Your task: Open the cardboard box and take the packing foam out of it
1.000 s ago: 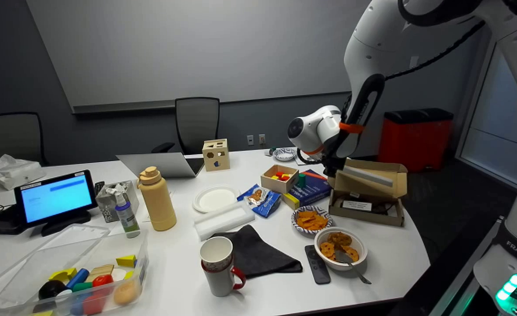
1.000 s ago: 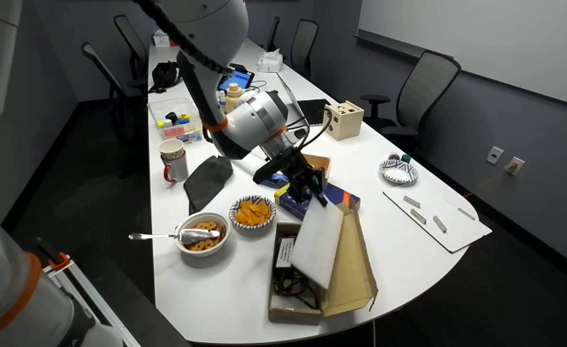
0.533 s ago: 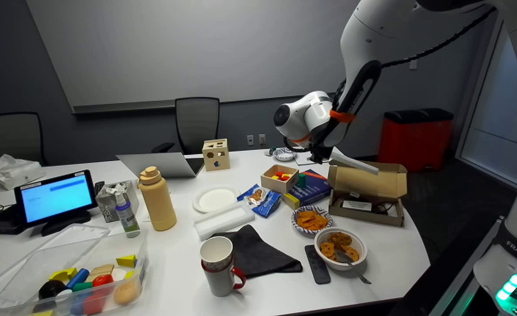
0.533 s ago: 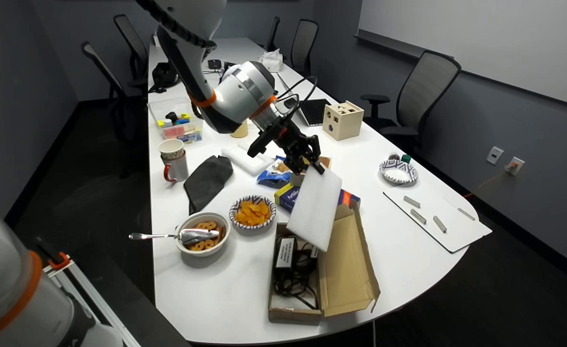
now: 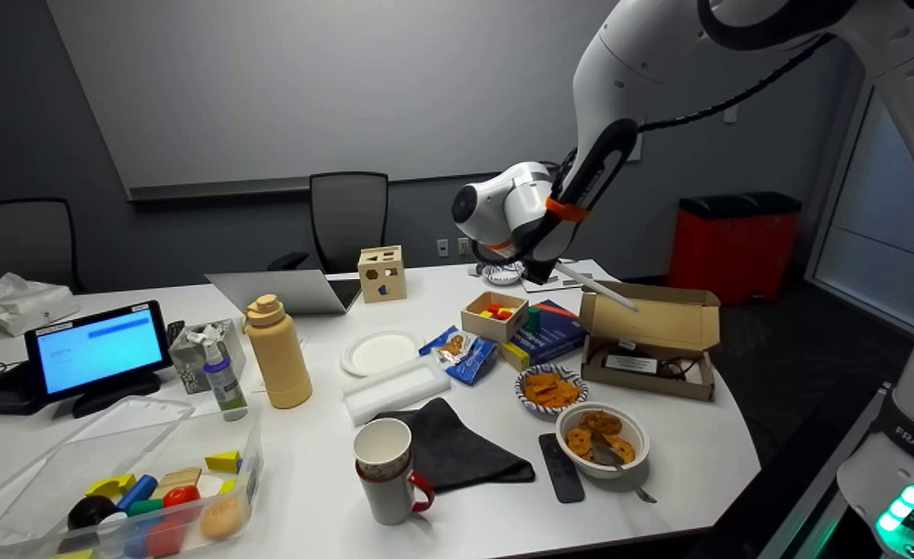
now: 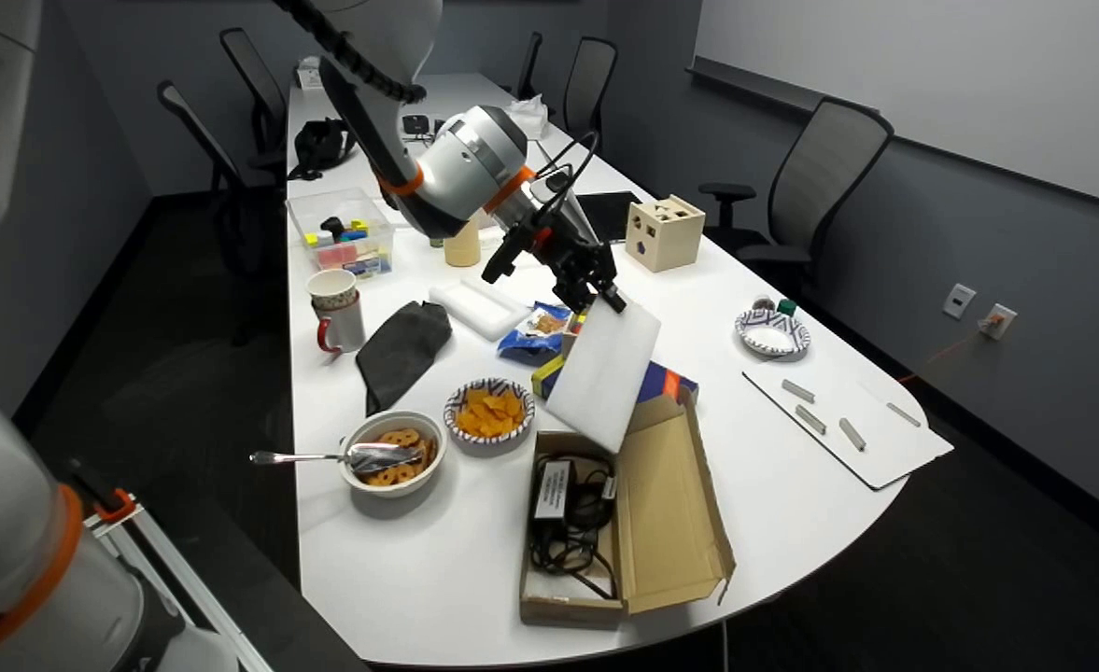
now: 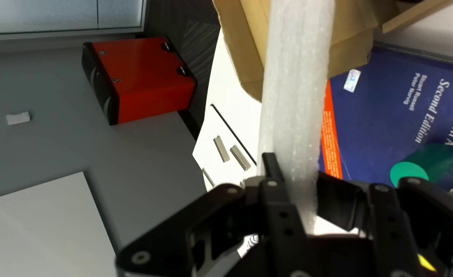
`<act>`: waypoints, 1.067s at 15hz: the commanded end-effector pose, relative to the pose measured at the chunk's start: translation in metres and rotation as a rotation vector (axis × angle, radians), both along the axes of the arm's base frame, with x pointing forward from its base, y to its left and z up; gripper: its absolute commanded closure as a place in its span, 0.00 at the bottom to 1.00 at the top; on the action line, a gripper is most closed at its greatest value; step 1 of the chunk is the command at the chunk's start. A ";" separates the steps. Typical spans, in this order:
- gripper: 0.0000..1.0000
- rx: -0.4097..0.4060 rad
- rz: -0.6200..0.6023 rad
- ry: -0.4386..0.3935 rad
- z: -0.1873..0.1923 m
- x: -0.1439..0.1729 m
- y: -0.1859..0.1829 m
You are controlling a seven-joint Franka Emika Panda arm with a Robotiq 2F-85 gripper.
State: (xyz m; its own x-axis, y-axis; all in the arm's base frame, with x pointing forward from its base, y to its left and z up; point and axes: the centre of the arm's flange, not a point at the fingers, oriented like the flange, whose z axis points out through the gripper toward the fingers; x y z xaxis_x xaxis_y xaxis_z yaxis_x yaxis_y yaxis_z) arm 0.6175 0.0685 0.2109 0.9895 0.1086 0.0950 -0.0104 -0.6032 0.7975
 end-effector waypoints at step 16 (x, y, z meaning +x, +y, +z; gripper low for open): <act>0.64 -0.058 0.570 0.035 -0.098 -0.014 0.196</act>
